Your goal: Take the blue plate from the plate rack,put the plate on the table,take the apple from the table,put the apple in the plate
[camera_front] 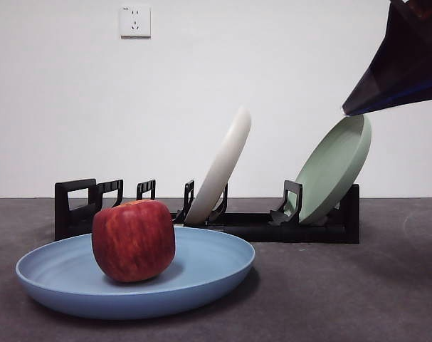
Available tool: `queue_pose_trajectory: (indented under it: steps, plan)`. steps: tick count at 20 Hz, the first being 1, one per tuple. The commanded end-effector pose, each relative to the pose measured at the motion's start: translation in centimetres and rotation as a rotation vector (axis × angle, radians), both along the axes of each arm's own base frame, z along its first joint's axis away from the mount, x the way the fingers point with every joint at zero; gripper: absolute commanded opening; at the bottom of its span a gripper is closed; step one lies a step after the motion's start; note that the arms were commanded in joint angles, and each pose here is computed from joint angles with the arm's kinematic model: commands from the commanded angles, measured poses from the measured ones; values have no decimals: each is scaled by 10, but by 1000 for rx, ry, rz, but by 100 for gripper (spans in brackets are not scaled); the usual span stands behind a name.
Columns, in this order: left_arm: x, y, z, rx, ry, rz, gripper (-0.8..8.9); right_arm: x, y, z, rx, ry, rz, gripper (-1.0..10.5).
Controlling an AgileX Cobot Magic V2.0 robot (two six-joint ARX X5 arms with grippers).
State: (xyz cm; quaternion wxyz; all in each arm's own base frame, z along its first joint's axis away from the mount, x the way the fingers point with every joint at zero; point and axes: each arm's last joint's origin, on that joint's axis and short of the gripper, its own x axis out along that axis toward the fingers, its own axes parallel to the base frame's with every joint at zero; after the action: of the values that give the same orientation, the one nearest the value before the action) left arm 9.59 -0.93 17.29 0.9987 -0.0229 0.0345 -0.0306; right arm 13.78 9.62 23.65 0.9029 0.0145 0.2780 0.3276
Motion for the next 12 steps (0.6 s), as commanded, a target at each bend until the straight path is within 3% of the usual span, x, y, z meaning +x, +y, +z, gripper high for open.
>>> queue_pose_trajectory:
  steps: [1,5,8,12]
  plan:
    - [0,2,-8,23,1,13,-3,0,0,-2,4,6,-7,-16]
    - [1,4,-18,28,31,34,-3,0,0,-2,4,6,-7,-16]
    - [0,5,-27,36,120,44,-3,0,0,-2,5,6,-7,-16]
    - [0,5,-26,29,113,48,-3,0,0,-2,5,6,-7,-16]
